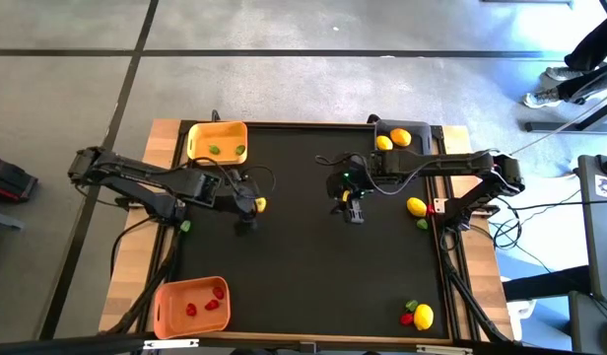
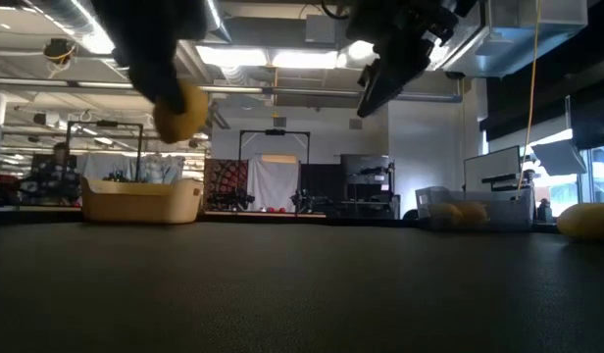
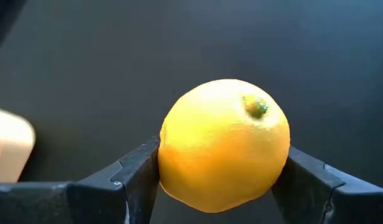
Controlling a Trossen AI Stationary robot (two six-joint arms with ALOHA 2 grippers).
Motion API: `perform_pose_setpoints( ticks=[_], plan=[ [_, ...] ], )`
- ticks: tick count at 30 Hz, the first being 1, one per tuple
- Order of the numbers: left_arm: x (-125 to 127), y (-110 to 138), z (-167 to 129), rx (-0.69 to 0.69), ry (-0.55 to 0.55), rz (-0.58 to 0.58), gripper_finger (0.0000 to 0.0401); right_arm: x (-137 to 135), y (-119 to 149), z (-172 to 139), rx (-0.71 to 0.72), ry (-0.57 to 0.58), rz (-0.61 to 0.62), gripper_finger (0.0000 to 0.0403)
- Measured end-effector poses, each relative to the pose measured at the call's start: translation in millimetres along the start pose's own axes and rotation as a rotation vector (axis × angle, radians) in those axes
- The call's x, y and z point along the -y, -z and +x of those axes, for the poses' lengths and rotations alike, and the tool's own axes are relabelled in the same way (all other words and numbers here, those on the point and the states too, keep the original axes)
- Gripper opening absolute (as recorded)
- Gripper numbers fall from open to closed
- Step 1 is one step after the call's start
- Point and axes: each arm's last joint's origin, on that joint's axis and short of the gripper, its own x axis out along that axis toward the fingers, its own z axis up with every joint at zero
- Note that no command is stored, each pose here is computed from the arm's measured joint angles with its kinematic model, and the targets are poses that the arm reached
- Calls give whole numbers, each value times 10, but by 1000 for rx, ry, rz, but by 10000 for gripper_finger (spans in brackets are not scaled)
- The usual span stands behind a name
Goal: Sort produce into baskets
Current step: Put the yellow lemon into the black bin
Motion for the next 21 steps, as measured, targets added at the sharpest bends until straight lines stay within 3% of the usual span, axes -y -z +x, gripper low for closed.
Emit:
perform_pose_setpoints(
  ticks=[10, 16, 21],
  plan=[
    [94, -187, -10, 184, 88, 11, 251, 18, -126, -8, 128, 19, -24, 168],
    [125, -282, -33, 278, 126, -4, 251, 4, -160, -13, 171, -44, -14, 168],
    [103, -347, -37, 327, 134, -20, 251, 34, -216, -23, 221, 45, -6, 168]
  ],
)
